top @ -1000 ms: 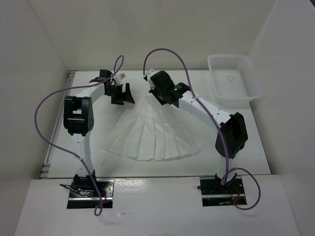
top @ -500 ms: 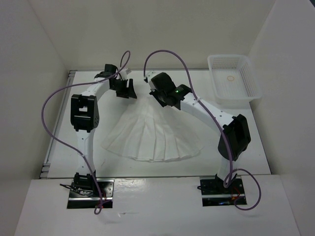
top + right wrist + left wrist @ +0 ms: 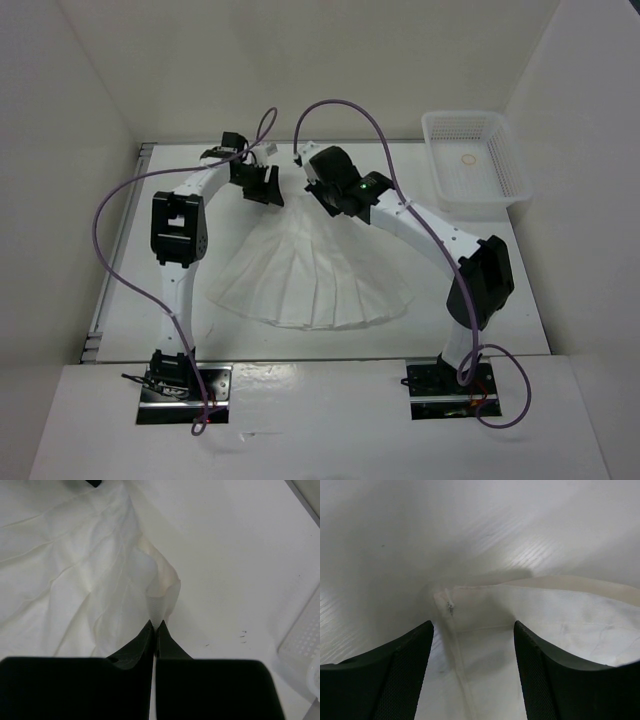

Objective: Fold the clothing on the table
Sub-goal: Flatten the skirt out

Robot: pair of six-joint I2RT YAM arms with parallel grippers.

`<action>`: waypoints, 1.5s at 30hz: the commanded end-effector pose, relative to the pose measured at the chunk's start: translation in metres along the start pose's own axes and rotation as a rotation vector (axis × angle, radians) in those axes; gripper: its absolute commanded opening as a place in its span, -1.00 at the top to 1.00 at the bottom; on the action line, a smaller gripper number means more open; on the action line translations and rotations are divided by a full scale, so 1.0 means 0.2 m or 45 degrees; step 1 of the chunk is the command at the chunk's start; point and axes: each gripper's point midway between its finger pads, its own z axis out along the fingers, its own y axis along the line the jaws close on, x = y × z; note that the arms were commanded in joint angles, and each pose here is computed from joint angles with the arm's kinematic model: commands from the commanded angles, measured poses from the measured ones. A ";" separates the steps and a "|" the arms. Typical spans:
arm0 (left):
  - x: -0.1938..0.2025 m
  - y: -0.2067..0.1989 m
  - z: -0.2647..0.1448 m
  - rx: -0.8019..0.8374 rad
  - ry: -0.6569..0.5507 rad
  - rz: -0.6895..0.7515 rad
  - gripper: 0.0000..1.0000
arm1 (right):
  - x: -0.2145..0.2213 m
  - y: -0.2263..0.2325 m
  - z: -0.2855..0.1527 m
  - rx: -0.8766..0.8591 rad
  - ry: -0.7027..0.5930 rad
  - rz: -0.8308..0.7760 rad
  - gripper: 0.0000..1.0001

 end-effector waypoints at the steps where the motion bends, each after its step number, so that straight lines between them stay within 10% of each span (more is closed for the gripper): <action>1: 0.07 -0.05 0.06 0.109 0.058 0.051 -0.45 | -0.11 -0.03 -0.11 0.016 -0.116 0.027 1.00; 8: 0.13 -0.07 0.12 0.139 0.104 0.066 -0.16 | -0.13 -0.03 -0.12 0.019 -0.138 0.046 1.00; 15: 0.12 -0.07 0.13 0.136 0.080 0.073 1.00 | -0.09 -0.01 -0.11 0.004 -0.116 0.038 1.00; 27: -0.30 -0.43 -0.71 -0.045 -0.353 0.270 1.00 | -0.22 -0.28 -0.44 0.229 -0.286 0.071 1.00; 45: 0.12 -1.17 -1.55 -0.014 -0.720 0.638 1.00 | 0.01 -0.38 -0.87 0.071 -0.394 0.127 1.00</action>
